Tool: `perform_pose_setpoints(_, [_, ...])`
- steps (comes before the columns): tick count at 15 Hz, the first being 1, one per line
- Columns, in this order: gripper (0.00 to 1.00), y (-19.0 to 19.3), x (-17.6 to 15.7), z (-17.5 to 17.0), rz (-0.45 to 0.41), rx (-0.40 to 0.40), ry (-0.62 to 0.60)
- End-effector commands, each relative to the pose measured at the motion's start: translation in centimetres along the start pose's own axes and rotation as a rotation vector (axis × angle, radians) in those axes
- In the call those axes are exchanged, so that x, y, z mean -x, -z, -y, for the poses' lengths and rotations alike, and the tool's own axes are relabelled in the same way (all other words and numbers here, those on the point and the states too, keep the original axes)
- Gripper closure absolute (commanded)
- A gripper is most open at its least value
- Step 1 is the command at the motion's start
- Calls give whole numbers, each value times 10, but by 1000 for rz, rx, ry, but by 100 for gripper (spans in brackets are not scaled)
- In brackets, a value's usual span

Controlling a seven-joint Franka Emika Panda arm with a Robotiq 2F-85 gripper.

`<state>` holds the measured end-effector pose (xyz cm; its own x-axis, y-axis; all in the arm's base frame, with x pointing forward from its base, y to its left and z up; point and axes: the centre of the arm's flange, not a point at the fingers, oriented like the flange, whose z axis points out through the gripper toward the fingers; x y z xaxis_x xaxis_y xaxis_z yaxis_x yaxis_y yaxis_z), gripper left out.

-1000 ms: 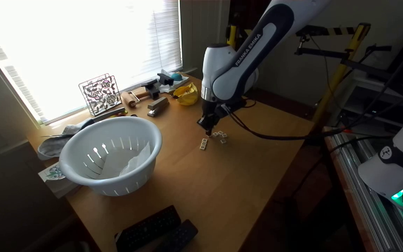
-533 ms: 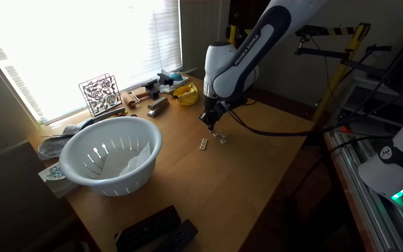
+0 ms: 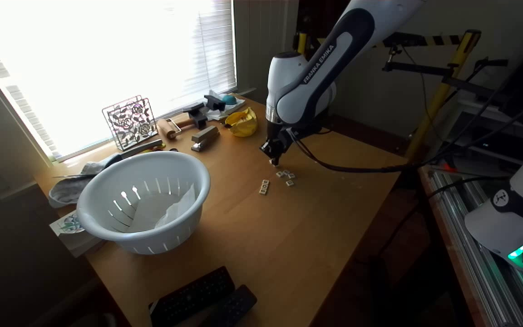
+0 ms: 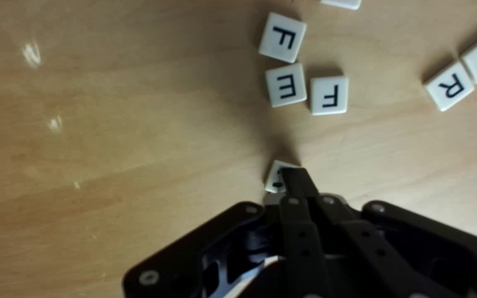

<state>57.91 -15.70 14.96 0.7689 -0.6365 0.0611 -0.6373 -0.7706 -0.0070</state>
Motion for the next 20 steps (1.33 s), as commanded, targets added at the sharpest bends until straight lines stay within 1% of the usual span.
perform_pose_setpoints(1, [100, 11, 11, -6, -10, -24, 7])
perform_pose_setpoints(5, [100, 20, 20, -10, -16, -39, 28])
perform_pose_setpoints(7, [100, 21, 24, -9, -7, -31, 49])
perform_pose_setpoints(10, [100, 16, 31, -4, 19, -20, 96])
perform_pose_setpoints(14, [100, 11, 39, 6, 39, -39, 146])
perform_pose_setpoints(20, [100, 9, 43, 15, 52, -34, 176])
